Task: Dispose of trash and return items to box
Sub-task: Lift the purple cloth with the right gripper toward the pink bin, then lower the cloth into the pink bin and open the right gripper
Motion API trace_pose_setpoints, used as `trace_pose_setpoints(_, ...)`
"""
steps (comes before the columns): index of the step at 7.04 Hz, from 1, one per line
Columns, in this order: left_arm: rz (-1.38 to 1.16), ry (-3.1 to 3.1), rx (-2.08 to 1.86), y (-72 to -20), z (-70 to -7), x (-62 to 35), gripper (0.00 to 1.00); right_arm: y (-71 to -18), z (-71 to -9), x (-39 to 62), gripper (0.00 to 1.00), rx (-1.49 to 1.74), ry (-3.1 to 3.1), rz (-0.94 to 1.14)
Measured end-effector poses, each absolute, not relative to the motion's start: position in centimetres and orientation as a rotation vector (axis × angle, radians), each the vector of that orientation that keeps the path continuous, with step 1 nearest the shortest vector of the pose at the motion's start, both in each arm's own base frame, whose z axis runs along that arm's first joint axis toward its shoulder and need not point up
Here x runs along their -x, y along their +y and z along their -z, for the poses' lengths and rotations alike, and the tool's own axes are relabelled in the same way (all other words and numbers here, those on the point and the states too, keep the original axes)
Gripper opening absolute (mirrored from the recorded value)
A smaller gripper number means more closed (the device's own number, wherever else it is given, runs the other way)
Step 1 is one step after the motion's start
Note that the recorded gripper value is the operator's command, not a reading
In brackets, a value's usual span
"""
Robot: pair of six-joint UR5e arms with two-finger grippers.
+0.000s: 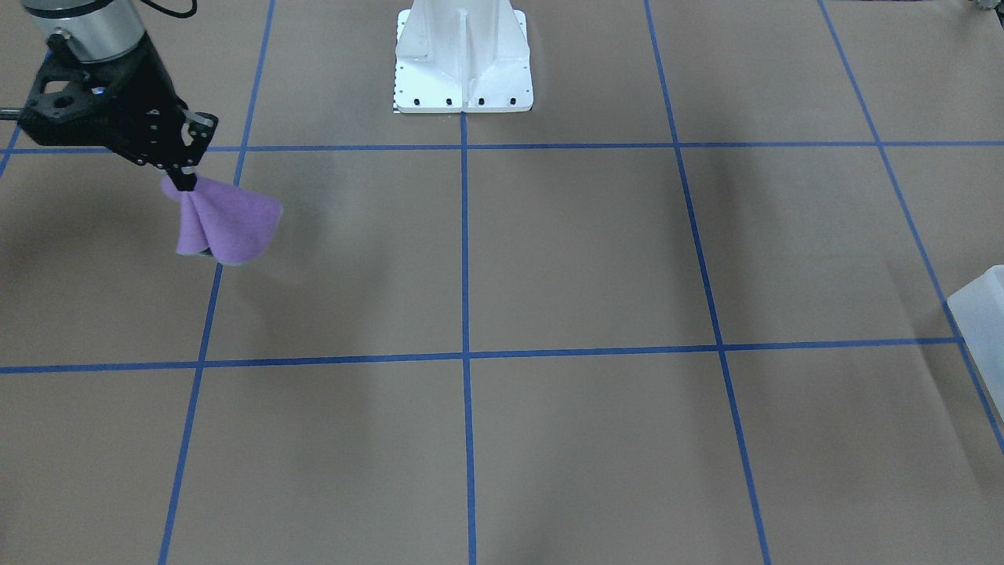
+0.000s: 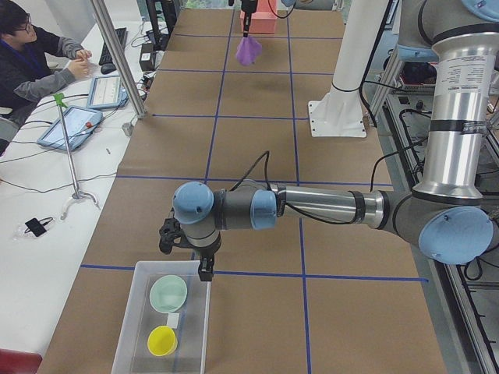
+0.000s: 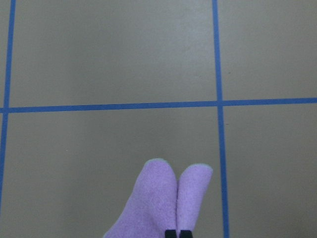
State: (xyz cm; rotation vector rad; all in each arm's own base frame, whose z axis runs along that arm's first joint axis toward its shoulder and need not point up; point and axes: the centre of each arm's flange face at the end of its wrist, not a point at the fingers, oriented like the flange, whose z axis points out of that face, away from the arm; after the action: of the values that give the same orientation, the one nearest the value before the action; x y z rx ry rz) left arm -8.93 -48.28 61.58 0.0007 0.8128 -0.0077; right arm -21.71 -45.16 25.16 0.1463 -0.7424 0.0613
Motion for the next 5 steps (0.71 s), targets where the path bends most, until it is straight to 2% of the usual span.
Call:
trace_pose_setpoints(2, -0.002, 0.813, 0.017, -46.6, -60.7, 8.3, 0.99, -48.4, -29.8, 12.8, 0.0, -0.136, -0.684, 0.015)
trace_pose_setpoints(5, -0.019, 0.814, 0.011, -46.8, -60.1, 7.7, 0.99, -52.5, -43.3, -5.2, 0.0, -0.114, -0.702, 0.121)
